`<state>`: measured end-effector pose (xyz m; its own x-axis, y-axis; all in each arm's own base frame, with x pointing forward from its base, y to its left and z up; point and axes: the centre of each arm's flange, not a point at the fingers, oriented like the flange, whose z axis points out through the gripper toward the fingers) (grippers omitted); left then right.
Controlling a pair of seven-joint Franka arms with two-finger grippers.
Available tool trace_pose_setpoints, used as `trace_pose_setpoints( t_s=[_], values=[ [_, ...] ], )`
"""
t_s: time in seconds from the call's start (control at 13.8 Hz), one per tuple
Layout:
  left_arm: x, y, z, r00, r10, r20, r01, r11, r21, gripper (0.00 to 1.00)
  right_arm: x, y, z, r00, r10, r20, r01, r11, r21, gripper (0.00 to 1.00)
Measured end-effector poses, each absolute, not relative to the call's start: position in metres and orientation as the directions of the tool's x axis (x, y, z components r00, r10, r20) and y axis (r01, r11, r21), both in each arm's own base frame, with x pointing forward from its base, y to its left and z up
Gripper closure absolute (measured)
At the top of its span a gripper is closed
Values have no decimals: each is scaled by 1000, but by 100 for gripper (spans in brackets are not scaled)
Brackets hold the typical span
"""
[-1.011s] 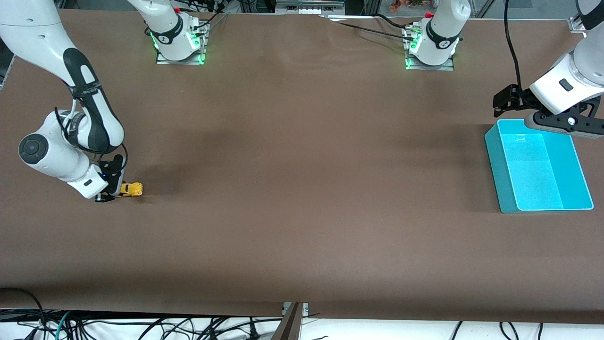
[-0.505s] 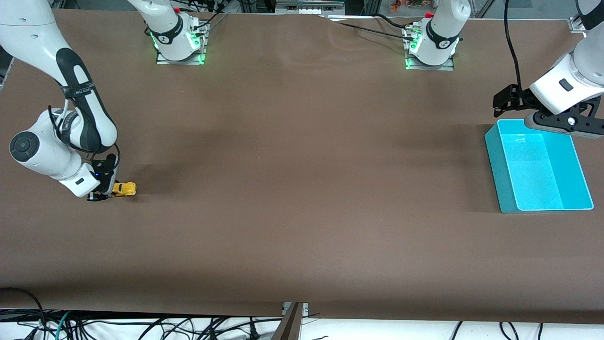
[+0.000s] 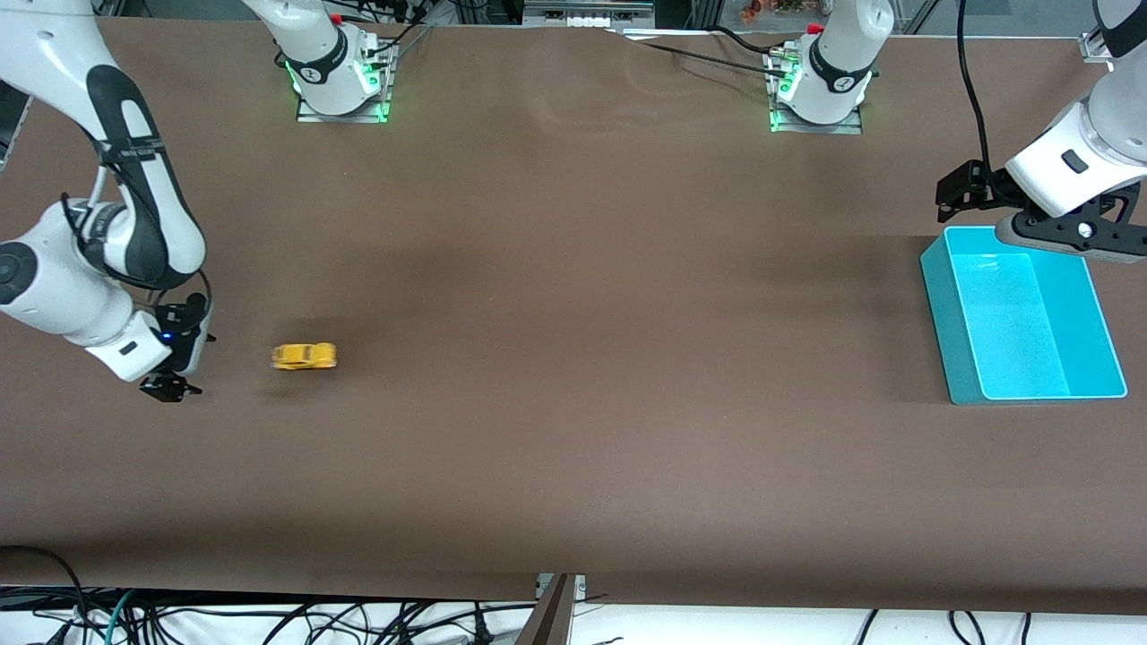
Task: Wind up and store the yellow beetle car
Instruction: 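Open the right gripper to release the wound car, then withdraw the right gripper while the left gripper reaches toward the car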
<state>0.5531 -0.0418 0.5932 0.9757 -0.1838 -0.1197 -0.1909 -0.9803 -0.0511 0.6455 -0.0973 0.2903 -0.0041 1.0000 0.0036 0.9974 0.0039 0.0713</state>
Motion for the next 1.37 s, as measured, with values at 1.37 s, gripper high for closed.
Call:
trace_pose_setpoints(
  t_s=[1.37],
  values=[
    [559,-38,580,974,-174,-142,-183,-982,-51,0,641,-11,531,906,418,-64,406,-903,-144,0]
  ],
)
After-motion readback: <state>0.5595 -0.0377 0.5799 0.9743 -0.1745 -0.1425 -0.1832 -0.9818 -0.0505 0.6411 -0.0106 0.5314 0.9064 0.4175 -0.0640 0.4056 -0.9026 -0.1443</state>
